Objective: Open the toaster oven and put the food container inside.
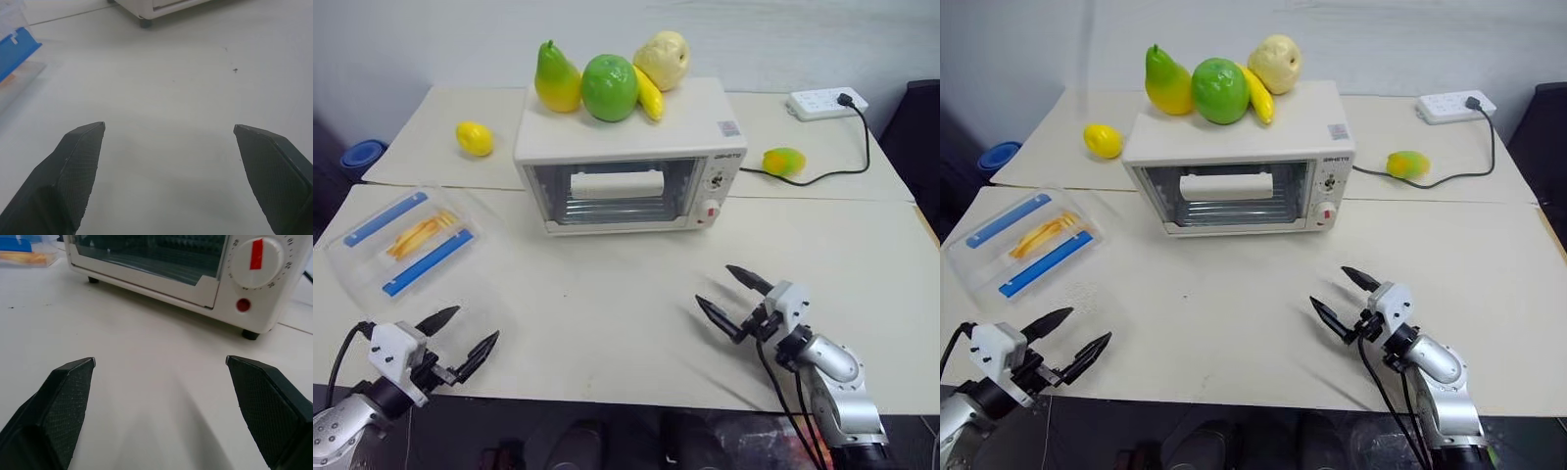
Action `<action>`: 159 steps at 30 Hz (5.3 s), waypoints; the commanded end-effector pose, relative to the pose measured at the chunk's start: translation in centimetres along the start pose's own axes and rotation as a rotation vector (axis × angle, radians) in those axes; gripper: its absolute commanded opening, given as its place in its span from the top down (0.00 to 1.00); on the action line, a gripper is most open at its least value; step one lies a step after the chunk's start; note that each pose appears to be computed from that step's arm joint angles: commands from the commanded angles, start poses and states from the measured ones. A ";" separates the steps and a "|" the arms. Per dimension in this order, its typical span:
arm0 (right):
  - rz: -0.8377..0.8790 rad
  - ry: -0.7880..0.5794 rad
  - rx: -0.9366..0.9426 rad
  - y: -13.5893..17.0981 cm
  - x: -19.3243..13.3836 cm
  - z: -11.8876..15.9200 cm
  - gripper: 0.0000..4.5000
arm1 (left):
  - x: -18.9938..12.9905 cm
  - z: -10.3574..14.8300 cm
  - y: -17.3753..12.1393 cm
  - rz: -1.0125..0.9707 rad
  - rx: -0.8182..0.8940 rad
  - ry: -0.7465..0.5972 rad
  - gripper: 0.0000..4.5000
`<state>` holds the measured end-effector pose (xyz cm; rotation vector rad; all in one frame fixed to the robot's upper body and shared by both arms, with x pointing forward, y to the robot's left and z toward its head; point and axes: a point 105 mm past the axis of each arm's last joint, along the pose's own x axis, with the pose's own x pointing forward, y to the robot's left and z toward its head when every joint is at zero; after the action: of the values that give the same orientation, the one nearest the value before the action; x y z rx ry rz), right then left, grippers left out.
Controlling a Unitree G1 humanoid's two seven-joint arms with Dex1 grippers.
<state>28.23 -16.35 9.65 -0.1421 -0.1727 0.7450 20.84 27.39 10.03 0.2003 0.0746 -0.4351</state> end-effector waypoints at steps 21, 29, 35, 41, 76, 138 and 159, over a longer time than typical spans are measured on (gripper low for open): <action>0.386 -0.136 0.027 1.0 11.7 12.3 0.01 | 3.5 13.2 -0.8 -0.445 -0.131 -0.311 0.00; 0.542 -0.137 -0.034 4.3 12.5 13.3 0.01 | 3.7 13.3 -0.3 -0.389 -0.129 -0.312 0.00; 0.646 -0.037 -0.148 6.3 10.0 10.6 0.00 | 3.8 14.8 1.8 -0.314 -0.118 -0.369 0.14; 0.621 -0.032 -0.185 6.7 9.6 9.3 0.00 | 7.5 14.4 2.2 -0.337 -0.055 -0.316 0.54; 0.412 -0.237 -0.055 2.8 3.8 8.6 0.00 | -2.4 4.8 3.4 0.282 -0.257 -0.301 0.67; 0.341 -0.216 -0.166 1.1 2.7 6.9 0.00 | 3.5 10.3 3.7 0.054 -0.505 0.304 0.94; 0.195 -0.193 -0.166 1.3 -0.5 5.3 0.00 | 12.3 12.7 0.4 -0.004 -0.573 0.183 0.55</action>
<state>26.27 -14.97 13.18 -0.2301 -0.3503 0.9649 32.33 19.45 19.61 -0.3165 0.4390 -0.3809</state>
